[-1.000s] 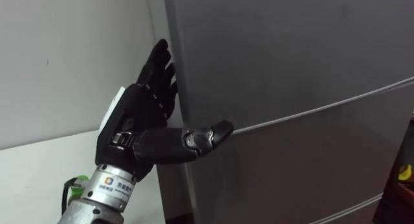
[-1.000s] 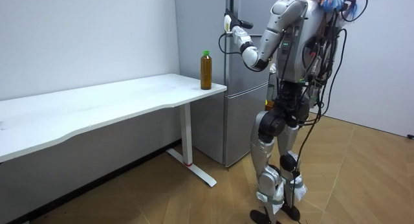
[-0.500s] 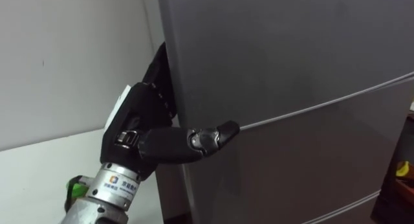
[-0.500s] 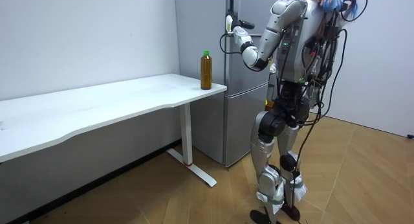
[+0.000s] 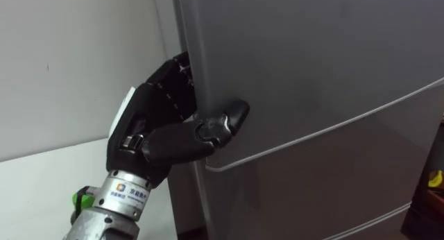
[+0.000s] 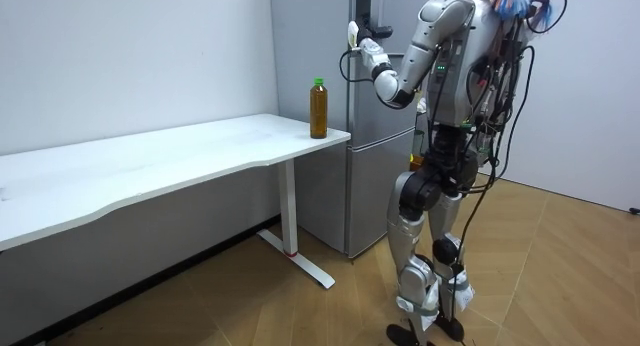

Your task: Put the bottle in the upper fridge

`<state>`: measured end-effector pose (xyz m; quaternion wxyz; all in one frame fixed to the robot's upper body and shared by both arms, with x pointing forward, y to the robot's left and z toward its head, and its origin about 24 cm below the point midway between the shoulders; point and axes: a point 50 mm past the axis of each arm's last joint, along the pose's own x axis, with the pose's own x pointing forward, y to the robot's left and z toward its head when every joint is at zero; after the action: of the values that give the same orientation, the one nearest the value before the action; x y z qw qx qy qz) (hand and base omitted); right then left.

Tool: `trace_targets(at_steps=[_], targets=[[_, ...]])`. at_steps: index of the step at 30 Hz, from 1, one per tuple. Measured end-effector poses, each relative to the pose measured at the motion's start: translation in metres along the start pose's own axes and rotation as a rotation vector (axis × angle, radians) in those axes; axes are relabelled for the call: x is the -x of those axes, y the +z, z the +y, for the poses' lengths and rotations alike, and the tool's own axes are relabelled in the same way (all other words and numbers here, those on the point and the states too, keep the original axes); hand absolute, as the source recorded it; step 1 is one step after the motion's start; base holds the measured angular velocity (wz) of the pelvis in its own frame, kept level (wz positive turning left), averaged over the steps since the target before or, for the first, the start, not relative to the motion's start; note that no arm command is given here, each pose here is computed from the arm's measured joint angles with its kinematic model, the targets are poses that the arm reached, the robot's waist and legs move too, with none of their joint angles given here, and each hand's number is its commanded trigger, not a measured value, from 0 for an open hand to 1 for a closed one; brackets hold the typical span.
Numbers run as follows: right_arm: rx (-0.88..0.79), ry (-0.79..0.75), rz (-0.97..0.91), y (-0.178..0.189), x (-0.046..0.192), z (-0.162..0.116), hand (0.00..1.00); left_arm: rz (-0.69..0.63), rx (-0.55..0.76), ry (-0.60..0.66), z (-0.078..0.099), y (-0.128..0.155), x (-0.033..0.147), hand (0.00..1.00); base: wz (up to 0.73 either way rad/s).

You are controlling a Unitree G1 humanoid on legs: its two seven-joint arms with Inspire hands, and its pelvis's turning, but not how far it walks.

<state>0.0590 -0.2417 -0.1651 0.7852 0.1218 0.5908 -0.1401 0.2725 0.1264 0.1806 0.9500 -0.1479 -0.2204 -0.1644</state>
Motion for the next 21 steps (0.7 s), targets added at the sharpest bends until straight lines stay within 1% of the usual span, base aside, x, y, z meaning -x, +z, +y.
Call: trace_targets(at_steps=[2, 3, 4, 5, 21], targets=[[-0.01, 0.0, 0.001, -0.0002, 0.0001, -0.0003, 0.0, -0.004, 0.0, -0.003, -0.0007, 0.0003, 0.0, 0.52, 0.0], [-0.013, 0.0, 0.001, -0.0003, 0.0001, -0.0002, 0.0, -0.003, 0.001, -0.005, -0.0011, 0.0002, 0.0, 0.25, 0.0], [-0.015, 0.001, 0.005, -0.0005, 0.0, -0.0001, 0.0, -0.003, 0.002, -0.004, -0.0011, 0.0003, -0.0001, 0.07, 0.0], [-0.018, 0.0, 0.008, -0.0009, 0.0001, -0.0002, 0.0, -0.005, 0.002, -0.006, -0.0016, 0.0006, -0.0001, 0.01, 0.0], [-0.017, -0.001, 0.007, -0.0006, 0.0001, -0.0003, 0.0, 0.006, -0.003, -0.022, -0.004, -0.0009, -0.0001, 0.0, 0.0]])
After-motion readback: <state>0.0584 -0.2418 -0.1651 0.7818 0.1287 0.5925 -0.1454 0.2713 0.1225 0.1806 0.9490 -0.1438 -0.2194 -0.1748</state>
